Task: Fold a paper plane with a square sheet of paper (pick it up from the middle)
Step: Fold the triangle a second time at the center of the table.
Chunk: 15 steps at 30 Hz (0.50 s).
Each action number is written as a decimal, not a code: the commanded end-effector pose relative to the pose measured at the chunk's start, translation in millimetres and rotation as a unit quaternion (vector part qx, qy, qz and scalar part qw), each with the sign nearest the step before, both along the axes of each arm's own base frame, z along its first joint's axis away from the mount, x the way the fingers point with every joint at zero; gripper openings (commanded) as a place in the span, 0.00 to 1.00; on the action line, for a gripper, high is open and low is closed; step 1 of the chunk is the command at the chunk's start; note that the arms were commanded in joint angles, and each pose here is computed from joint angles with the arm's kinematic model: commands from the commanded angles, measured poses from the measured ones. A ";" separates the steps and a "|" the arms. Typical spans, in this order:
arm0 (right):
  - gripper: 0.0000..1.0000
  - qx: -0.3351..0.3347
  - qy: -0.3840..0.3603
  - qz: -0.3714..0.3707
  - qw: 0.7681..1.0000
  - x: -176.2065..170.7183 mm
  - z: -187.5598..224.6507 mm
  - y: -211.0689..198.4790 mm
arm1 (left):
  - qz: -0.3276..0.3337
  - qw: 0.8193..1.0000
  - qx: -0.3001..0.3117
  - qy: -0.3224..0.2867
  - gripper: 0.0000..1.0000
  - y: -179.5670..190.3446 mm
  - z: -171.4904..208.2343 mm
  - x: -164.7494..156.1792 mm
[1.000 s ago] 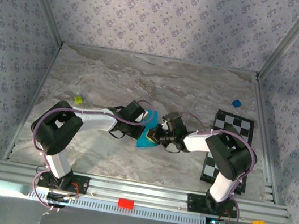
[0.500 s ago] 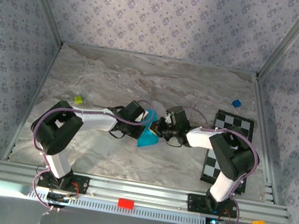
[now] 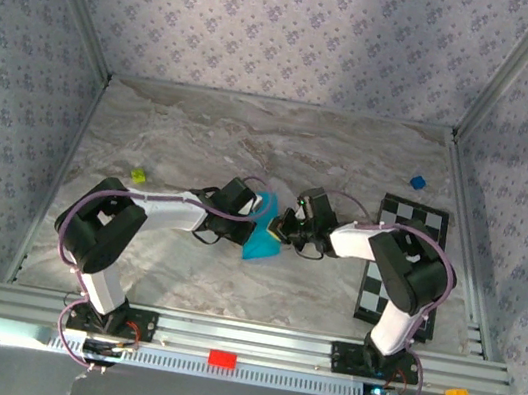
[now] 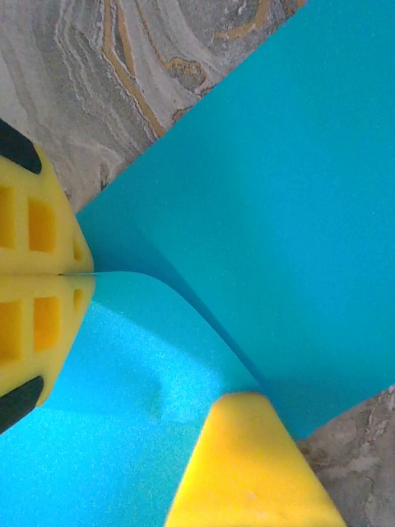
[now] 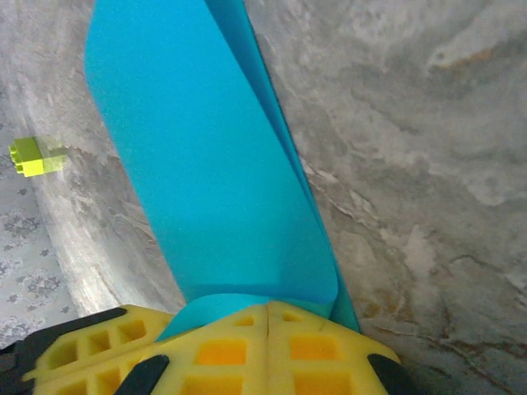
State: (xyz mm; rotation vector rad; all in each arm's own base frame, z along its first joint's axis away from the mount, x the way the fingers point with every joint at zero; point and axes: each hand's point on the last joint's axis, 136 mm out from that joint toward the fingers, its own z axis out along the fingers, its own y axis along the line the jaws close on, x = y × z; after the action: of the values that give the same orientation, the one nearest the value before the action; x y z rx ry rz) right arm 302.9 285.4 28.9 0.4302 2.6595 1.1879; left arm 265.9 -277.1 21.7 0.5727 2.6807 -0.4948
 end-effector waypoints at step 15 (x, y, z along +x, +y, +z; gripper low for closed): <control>0.00 -0.052 0.013 -0.081 0.995 9.2 -32.0 -45.8 | -0.006 0.999 0.034 0.025 0.00 15.2 -19.8 -11.3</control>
State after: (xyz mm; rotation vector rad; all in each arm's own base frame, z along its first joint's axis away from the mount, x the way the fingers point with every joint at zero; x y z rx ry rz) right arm 316.9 270.5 21.6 0.5029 2.6012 1.1813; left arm 266.0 -277.4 21.7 0.5787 2.6778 -0.4947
